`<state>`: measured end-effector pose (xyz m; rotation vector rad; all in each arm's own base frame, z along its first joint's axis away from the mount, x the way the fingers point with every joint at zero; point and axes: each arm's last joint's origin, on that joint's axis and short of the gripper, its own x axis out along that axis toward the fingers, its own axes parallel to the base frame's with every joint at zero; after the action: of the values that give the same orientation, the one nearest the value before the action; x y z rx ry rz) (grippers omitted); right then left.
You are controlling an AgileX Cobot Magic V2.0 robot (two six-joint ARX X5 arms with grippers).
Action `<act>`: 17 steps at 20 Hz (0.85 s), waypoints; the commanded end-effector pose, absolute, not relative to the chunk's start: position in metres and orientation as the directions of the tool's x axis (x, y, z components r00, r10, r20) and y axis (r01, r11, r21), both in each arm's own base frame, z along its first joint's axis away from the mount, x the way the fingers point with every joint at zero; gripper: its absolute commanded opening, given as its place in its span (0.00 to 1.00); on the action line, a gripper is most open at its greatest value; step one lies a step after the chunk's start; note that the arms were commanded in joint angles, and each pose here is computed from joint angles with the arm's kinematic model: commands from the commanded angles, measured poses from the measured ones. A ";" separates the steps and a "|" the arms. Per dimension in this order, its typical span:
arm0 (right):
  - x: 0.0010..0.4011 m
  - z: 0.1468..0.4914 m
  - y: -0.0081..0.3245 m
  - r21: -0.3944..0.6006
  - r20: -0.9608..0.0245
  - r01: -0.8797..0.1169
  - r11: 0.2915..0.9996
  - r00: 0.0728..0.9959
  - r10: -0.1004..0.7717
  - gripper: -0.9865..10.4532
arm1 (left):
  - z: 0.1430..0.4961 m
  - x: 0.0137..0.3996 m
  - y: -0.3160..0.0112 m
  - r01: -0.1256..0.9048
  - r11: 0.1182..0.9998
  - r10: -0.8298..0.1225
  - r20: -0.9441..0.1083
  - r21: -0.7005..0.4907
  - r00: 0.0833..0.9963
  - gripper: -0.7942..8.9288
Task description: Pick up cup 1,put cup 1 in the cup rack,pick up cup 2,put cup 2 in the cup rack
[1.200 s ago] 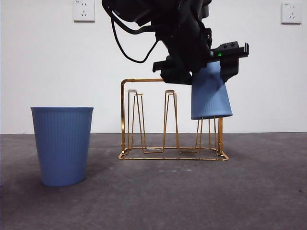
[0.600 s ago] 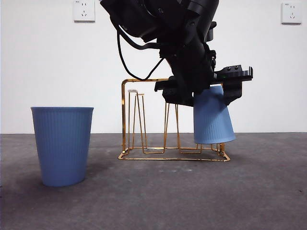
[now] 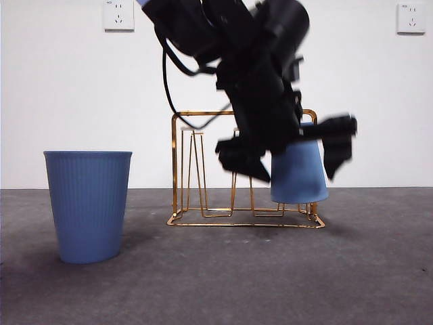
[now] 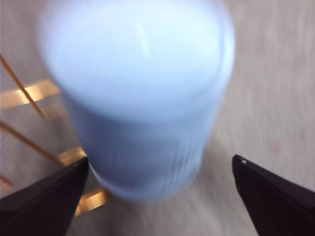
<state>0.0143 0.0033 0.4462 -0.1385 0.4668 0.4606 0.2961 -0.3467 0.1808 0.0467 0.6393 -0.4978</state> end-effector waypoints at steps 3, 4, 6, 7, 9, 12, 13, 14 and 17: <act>0.014 0.443 0.003 -0.042 -0.487 -0.463 0.885 0.783 0.386 0.22 | 0.171 0.292 -0.346 0.465 0.872 -0.447 -0.637 -0.153 0.628 0.60; 0.014 0.443 0.003 -0.043 -0.487 -0.463 0.885 0.783 0.386 0.22 | 0.171 0.291 -0.346 0.474 0.863 -0.461 -0.657 -0.175 0.597 0.60; 0.014 0.443 0.003 -0.043 -0.487 -0.463 0.885 0.783 0.386 0.22 | 0.170 0.285 -0.345 0.500 0.839 -0.489 -0.700 -0.214 0.521 0.60; 0.014 0.443 0.003 -0.043 -0.487 -0.463 0.885 0.783 0.386 0.22 | 0.170 0.281 -0.344 0.513 0.828 -0.496 -0.720 -0.226 0.485 0.60; 0.014 0.443 0.003 -0.043 -0.487 -0.463 0.886 0.784 0.386 0.22 | 0.173 0.273 -0.343 0.535 0.808 -0.507 -0.754 -0.247 0.418 0.60; 0.014 0.443 0.003 -0.042 -0.487 -0.462 0.886 0.783 0.386 0.22 | 0.189 0.257 -0.343 0.585 0.744 -0.567 -0.768 -0.322 0.298 0.60; 0.014 0.443 0.003 -0.042 -0.487 -0.462 0.886 0.783 0.386 0.22 | 0.199 0.250 -0.344 0.603 0.720 -0.590 -0.761 -0.343 0.271 0.60; 0.014 0.443 0.003 -0.040 -0.488 -0.461 0.886 0.783 0.385 0.22 | 0.213 0.243 -0.343 0.622 0.690 -0.621 -0.744 -0.370 0.245 0.60; 0.018 0.443 0.007 -0.034 -0.501 -0.458 0.888 0.777 0.381 0.22 | 0.269 0.213 -0.331 0.701 0.609 -0.693 -0.680 -0.371 0.242 0.60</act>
<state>0.0165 0.0054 0.4462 -0.1455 0.4739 0.4604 0.2154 -0.3334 0.2647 -0.0016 0.9447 -0.9313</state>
